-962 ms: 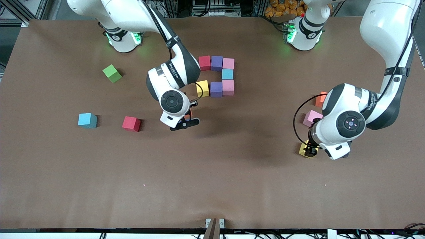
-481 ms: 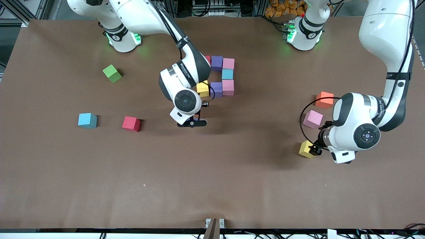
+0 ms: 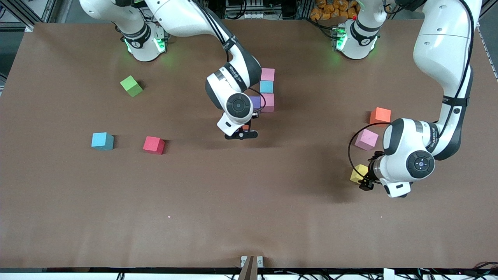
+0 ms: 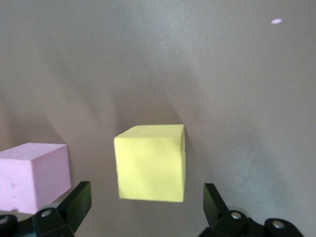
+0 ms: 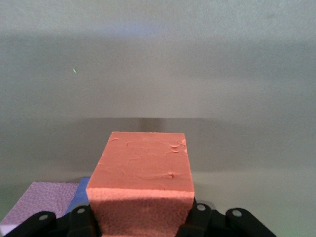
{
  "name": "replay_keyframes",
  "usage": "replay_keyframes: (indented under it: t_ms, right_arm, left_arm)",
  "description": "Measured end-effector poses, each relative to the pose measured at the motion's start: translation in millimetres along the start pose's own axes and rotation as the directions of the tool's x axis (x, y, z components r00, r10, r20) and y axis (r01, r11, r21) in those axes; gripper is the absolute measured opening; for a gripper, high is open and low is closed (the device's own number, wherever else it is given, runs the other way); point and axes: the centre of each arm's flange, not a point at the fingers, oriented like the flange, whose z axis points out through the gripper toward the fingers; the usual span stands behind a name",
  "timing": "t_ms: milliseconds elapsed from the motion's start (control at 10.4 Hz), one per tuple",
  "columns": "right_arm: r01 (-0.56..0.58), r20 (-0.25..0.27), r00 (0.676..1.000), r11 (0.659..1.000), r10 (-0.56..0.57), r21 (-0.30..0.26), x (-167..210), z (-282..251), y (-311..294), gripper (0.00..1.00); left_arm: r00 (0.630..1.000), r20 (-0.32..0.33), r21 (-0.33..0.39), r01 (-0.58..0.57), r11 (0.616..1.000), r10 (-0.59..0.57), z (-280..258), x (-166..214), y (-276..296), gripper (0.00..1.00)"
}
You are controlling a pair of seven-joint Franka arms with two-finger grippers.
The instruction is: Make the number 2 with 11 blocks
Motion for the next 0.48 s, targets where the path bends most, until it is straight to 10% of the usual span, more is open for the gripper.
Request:
replay_keyframes:
  t_ms: [481]
  right_arm:
    - [-0.015,0.013,1.000,1.000,0.015,-0.015,0,16,8,0.59]
  left_arm:
    - [0.999,-0.007,-0.009,0.049,0.999,-0.049,18,7,2,1.00]
